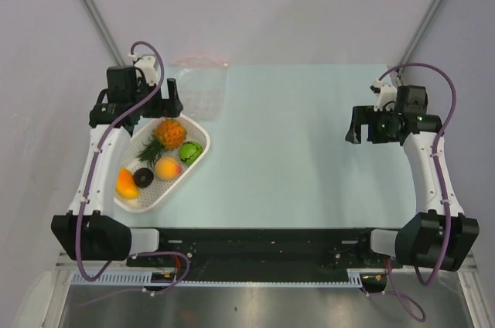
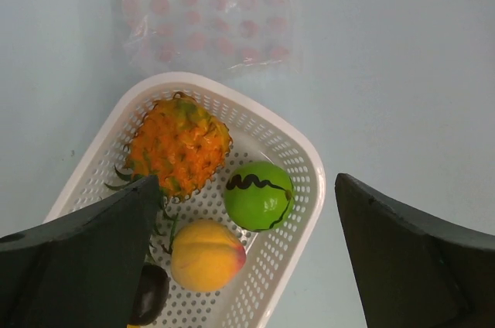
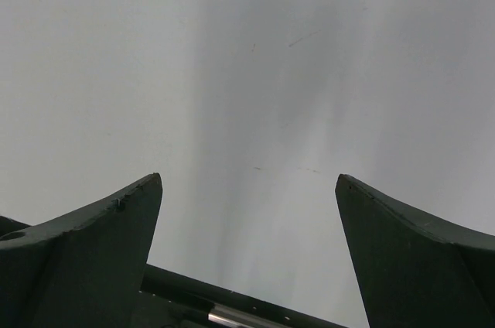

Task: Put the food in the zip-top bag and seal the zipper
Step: Pick up the zipper food storage bag at the center of the board.

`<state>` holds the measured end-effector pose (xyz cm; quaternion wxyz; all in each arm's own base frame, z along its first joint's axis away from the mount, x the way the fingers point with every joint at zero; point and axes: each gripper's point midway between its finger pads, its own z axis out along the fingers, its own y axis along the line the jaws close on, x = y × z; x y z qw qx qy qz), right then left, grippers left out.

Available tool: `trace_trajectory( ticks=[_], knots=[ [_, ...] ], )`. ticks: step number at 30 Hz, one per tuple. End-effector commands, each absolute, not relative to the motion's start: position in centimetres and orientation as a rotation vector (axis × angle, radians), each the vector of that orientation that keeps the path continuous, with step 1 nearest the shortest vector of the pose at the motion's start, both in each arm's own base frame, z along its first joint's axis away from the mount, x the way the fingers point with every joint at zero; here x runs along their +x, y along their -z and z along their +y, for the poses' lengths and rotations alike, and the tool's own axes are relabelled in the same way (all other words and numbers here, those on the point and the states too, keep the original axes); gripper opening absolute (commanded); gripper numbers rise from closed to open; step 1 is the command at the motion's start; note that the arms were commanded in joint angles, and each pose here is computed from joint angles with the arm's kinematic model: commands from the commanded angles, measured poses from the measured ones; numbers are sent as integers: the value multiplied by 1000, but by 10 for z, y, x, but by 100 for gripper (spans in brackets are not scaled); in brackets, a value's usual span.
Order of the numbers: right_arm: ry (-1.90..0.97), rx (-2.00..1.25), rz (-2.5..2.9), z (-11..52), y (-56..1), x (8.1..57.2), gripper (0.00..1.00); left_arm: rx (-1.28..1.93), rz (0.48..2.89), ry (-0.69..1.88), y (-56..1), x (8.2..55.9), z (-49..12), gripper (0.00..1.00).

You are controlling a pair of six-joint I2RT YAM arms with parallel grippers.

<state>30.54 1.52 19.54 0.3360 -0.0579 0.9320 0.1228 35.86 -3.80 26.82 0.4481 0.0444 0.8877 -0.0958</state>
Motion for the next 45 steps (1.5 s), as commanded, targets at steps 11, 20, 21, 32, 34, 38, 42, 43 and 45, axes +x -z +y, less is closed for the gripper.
trace_trajectory(
  ticks=[11,20,21,32,34,38,42,43,45],
  knots=[
    [-324,-222,2360,21,-209,314,100,38,2136,34,-274,479,-7,100],
    [-314,-221,2405,18,-199,313,100,-29,2174,116,-213,573,-3,100],
    [-309,-220,2404,17,-199,313,100,-38,2165,101,-212,580,0,100],
    [-276,-226,2420,12,-199,315,100,-187,2298,155,-117,608,31,100],
    [-272,-233,2412,12,-202,316,100,-150,2337,247,-104,604,16,99],
    [-245,-252,2388,10,-212,317,100,-111,2364,410,-94,596,-7,91],
    [-224,-261,2364,8,-223,317,100,-102,2348,550,-97,595,-26,75],
    [-225,-259,2364,9,-224,316,100,-85,2337,575,-100,595,-31,62],
    [-218,-239,2364,7,-227,315,100,22,2293,667,-118,592,-52,41]
  ],
)
